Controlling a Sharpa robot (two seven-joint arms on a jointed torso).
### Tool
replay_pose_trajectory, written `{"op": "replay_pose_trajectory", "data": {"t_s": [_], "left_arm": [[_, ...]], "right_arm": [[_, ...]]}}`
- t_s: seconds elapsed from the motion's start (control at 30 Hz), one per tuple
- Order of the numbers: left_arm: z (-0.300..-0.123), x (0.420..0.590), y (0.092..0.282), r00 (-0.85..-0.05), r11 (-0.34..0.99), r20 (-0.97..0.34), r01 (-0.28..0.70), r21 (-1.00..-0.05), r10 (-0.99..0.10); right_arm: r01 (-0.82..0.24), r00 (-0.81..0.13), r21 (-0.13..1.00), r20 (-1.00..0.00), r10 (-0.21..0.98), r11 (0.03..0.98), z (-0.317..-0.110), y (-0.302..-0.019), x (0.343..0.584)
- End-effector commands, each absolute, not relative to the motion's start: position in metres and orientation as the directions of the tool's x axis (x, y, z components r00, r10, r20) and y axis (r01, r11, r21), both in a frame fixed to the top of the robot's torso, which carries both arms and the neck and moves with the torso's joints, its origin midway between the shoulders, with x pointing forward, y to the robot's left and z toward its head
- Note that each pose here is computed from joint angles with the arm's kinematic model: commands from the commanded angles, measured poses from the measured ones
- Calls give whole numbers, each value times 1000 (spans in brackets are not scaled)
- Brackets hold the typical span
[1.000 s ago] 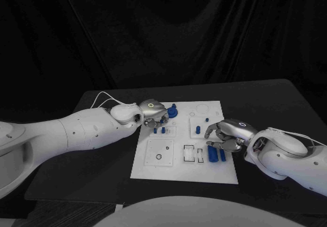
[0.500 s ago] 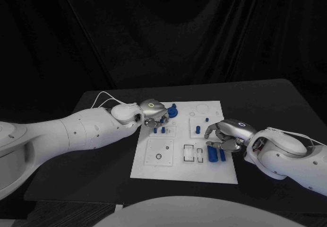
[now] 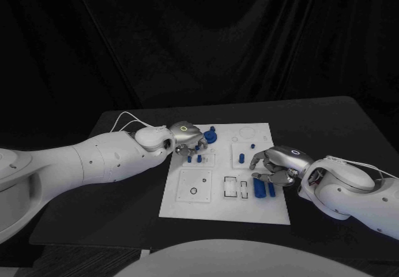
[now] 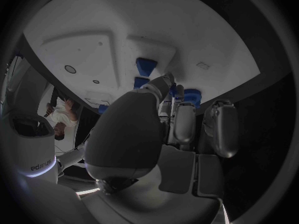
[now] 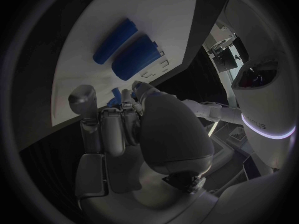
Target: Assemble the parts on the task board
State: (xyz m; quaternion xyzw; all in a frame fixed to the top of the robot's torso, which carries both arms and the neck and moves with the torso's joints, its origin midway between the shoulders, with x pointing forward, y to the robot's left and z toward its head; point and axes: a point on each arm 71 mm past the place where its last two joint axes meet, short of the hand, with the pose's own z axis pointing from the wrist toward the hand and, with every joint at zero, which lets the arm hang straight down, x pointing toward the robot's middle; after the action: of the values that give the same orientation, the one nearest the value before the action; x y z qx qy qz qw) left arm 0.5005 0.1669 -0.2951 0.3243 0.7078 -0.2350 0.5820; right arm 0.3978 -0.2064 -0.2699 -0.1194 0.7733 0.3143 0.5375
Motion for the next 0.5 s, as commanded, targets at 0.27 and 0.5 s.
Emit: {"op": "replay_pose_trajectory", "data": {"t_s": [0.27,0.5], "left_arm": [[-295,500,171,-102,682,-979,730,48,178],[-293,500,179,-83,689,-983,723,55,166]], "right_arm": [[-510,-394,354,-906,153,784,-271,-208,398],[-509,-387,354,-908,159,784,-270,-211,397]]}}
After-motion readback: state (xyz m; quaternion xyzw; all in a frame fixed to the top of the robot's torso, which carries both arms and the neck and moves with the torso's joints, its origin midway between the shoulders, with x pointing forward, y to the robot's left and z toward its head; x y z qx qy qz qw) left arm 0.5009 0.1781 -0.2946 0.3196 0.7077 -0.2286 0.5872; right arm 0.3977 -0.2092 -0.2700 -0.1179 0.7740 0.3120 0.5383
